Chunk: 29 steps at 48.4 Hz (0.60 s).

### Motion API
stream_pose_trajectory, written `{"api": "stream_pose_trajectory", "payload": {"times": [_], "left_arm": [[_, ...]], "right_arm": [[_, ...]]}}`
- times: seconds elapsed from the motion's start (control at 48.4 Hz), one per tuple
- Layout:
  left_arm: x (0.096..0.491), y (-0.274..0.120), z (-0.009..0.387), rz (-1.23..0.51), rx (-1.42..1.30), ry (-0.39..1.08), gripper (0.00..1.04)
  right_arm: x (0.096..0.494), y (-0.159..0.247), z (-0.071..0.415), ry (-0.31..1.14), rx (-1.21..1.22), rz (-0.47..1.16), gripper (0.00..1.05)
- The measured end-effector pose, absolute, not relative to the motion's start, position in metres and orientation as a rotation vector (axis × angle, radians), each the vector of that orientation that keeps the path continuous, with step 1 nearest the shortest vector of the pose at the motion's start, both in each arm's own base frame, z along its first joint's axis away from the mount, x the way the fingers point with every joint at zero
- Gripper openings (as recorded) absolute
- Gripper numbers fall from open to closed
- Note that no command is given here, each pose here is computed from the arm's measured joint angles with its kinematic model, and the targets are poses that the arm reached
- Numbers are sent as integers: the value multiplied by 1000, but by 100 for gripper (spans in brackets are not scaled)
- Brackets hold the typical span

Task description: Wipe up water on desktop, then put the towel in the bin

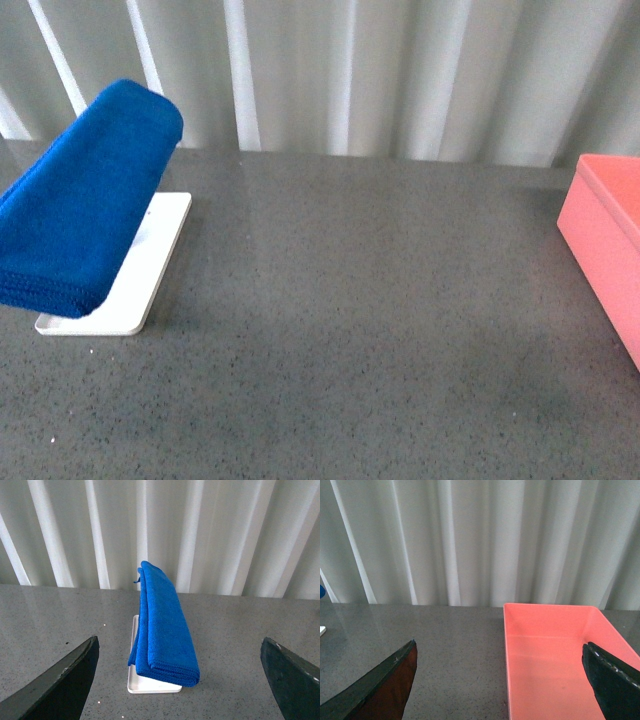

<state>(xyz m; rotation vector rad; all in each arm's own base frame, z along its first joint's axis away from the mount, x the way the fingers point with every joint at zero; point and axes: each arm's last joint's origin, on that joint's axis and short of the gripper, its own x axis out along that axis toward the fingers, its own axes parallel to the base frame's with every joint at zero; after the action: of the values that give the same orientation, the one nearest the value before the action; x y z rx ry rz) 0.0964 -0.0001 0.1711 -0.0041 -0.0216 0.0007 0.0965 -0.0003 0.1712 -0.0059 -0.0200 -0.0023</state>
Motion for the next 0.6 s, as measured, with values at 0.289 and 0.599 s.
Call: {"api": "stream_pose_trajectory", "payload": {"times": [0.289,0.599], "left_arm": [[96,0,171,1,-4,-22,98],[97,0,171,0,-14,-13,98]], "right_arm": [[97,0,171,-20,-6,-2,98],[97,0,171,-20,-6,-2,98]]}}
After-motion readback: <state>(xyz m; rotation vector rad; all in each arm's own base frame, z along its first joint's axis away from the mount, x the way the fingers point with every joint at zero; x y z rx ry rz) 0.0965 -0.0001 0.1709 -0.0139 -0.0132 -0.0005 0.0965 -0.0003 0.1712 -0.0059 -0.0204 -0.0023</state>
